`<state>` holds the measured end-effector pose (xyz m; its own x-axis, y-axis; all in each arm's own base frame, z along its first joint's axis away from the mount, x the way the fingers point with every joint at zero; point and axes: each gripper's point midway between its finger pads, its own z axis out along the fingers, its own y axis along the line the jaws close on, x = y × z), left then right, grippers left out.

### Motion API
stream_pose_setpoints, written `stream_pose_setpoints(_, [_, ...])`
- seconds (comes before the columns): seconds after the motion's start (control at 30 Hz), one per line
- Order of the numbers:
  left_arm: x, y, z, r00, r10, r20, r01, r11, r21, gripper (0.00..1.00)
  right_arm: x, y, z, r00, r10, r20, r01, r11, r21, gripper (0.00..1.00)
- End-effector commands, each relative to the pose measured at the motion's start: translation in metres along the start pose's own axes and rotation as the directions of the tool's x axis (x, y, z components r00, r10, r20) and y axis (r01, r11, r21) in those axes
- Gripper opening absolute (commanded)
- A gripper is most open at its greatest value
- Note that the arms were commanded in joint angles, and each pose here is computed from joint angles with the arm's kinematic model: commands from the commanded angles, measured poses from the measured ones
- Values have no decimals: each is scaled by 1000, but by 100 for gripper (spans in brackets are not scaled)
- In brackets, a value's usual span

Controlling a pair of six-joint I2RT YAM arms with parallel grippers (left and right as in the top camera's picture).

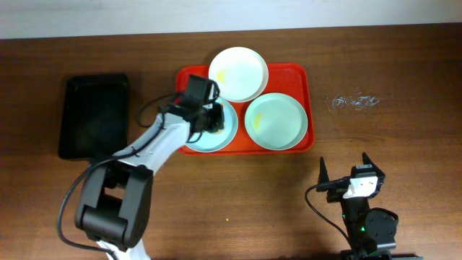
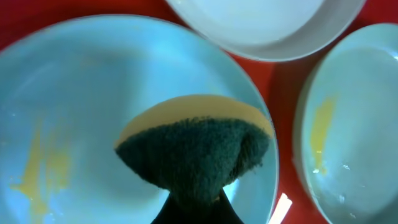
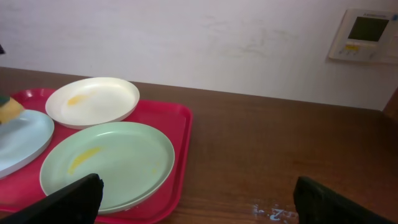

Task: Clean dirty plates on tray and stack at the side
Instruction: 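Carry the sponge with the left gripper onto the left blue plate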

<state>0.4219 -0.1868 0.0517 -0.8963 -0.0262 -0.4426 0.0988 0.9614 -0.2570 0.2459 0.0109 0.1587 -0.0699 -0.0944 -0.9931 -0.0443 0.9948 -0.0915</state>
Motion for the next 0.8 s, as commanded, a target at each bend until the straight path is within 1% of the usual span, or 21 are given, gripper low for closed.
stream_pose_setpoints(0.0, [-2, 15, 3, 998, -48, 39, 51, 994, -97, 0, 3, 1, 0, 1000, -7, -6, 7, 1000, 0, 99])
stream_pose_setpoints(0.07, [-3, 17, 3, 998, -51, 41, 55, 994, -100, 0, 3, 1, 0, 1000, -7, -6, 7, 1000, 0, 99])
stream_pose_setpoints(0.2, [-16, 14, 10, 994, -37, 104, 47, 994, -95, 1, 3, 0, 0, 1000, -7, -6, 7, 1000, 1, 99])
stream_pose_setpoints(0.33, [-4, 20, 26, 997, -39, 61, 46, 992, -114, 2, 3, 1, 0, 1000, -7, -6, 7, 1000, 0, 99])
stream_pose_setpoints(0.37, [1, 22, 32, 998, -40, 44, 45, 991, -123, 9, 3, 1, 0, 1000, -7, -6, 7, 1000, 0, 99])
stream_pose_setpoints(0.43, [3, 25, 32, 999, -36, 38, 41, 990, -133, 56, 3, 0, 0, 1000, -7, -6, 7, 1000, 1, 99])
stream_pose_setpoints(0.47, [0, 23, 30, 998, -32, 44, 38, 991, -129, 71, 3, 1, 0, 1000, -7, -6, 7, 1000, 0, 99])
stream_pose_setpoints(0.5, [-4, 22, 24, 998, -26, 53, 32, 991, -126, 82, 3, 1, 0, 1000, -7, -6, 7, 1000, 0, 99])
stream_pose_setpoints(0.57, [-13, 20, 11, 997, -28, 75, 37, 992, -119, 89, 3, 1, 0, 1000, -7, -6, 7, 1000, 0, 99])
stream_pose_setpoints(0.67, [-34, 12, -22, 988, -31, 150, 46, 995, -92, 92, 3, 0, 0, 1000, -7, -6, 7, 1000, 1, 99])
stream_pose_setpoints(0.77, [-59, 2, -82, 964, -36, 262, 50, 998, -48, 93, 3, 1, 0, 1000, -7, -6, 7, 1000, 0, 99])
